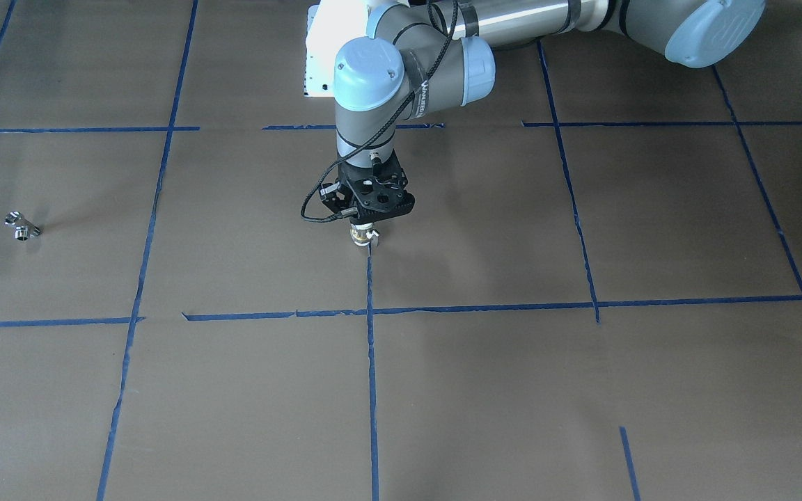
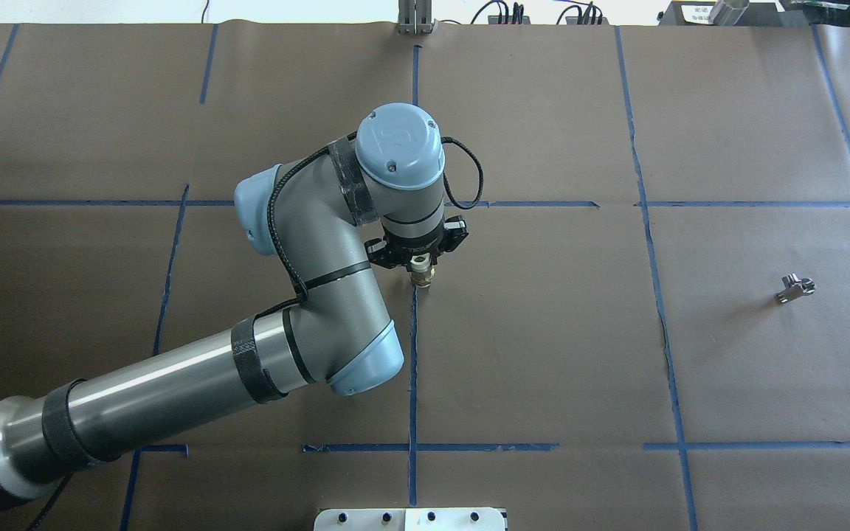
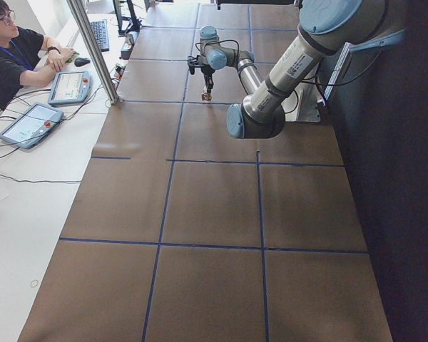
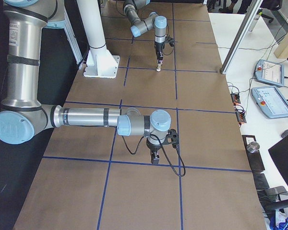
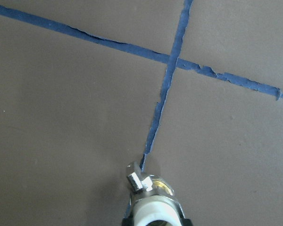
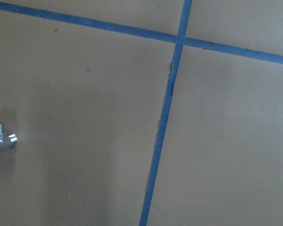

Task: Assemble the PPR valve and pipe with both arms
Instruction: 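Stand the white pipe piece upright and open the left gripper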

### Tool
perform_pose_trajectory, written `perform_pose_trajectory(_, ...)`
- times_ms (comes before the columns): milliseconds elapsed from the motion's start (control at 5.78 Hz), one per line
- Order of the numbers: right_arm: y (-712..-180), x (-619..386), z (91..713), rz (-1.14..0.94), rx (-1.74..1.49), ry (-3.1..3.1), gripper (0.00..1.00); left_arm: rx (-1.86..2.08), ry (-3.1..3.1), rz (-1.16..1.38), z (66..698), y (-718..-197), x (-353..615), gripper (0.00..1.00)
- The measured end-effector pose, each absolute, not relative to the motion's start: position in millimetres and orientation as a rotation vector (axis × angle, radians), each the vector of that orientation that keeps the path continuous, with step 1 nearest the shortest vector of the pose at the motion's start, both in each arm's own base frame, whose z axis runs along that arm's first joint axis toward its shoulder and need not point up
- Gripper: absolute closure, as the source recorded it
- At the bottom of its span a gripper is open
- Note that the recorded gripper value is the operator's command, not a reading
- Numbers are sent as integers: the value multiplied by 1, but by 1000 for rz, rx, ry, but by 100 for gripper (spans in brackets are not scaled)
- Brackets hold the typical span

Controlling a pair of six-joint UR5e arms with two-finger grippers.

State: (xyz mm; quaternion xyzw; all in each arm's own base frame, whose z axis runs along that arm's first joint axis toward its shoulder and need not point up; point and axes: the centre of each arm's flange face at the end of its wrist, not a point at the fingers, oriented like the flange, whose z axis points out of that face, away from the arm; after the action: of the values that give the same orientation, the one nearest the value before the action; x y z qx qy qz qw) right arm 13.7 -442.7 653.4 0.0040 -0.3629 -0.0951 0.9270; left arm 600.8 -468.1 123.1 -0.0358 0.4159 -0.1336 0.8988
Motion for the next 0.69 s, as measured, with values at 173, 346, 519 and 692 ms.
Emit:
perform_pose_trajectory(173, -443, 14, 654, -195, 7, -744, 0, -74, 858, -278, 124, -468, 600, 100)
perform_pose_trajectory(346, -443, 14, 654, -194, 6, -744, 0, -75, 854, -279, 127, -468, 599, 93)
perform_pose_trajectory(519, -442, 14, 655, -194, 6, -744, 0, -79, 849, -279, 132, -468, 599, 33)
perform_pose_trajectory(692, -442, 14, 655, -194, 5, -744, 0, -82, 846, -279, 135, -468, 599, 0)
